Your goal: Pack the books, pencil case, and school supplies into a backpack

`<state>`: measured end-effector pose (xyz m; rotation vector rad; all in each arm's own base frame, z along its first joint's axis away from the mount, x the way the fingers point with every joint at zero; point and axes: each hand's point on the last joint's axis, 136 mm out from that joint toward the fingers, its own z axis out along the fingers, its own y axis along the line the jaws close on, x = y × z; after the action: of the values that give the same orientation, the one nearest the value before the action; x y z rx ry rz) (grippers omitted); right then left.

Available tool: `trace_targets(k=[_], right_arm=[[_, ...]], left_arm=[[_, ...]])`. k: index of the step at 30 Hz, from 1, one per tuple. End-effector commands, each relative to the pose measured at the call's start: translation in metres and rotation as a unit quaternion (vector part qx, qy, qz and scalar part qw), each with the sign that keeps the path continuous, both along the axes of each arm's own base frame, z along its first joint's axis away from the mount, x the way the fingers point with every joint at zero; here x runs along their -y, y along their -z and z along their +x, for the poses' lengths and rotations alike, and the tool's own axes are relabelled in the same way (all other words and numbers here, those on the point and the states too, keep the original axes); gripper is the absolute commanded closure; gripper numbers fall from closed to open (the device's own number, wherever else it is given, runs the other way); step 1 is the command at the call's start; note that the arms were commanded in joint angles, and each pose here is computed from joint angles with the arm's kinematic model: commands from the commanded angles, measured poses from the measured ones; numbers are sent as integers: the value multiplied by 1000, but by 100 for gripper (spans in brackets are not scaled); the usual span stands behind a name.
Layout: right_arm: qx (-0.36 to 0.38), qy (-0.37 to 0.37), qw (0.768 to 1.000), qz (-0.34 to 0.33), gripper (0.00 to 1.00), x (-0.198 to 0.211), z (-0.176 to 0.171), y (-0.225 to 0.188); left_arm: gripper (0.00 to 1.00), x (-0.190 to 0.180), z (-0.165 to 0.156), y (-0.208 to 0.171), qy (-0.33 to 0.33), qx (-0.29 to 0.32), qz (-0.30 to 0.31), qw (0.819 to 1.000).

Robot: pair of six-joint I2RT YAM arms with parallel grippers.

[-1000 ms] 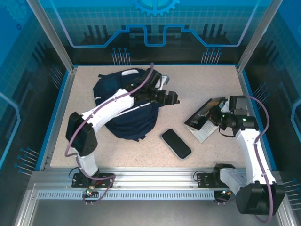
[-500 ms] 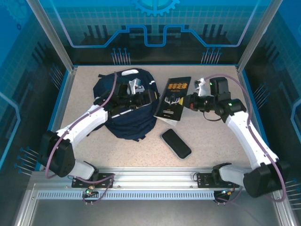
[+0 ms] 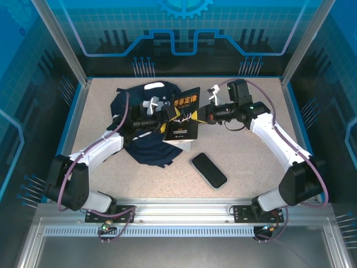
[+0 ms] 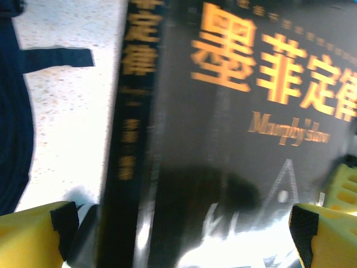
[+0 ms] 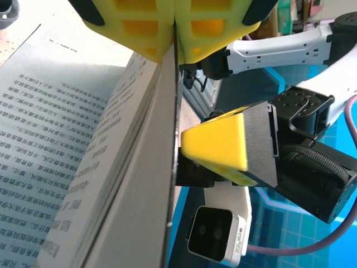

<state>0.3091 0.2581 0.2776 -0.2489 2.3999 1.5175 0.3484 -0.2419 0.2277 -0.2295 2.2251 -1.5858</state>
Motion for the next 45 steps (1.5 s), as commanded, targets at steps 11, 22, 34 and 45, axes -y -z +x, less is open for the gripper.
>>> trace_targets(k=[11, 22, 34, 45], right_arm=[[-11, -20, 1000, 9, 100, -7, 5, 8], [-21, 31, 999, -25, 65, 11, 28, 34], [-14, 184, 982, 32, 5, 20, 41, 27], [-54, 193, 970, 139, 3, -35, 32, 4]], left_arm=[[28, 5, -6, -24, 34, 25, -64, 997], [80, -2, 4, -35, 7, 35, -60, 998], [88, -51, 45, -61, -175, 88, -45, 980], [88, -92, 58, -84, -313, 89, -112, 939]])
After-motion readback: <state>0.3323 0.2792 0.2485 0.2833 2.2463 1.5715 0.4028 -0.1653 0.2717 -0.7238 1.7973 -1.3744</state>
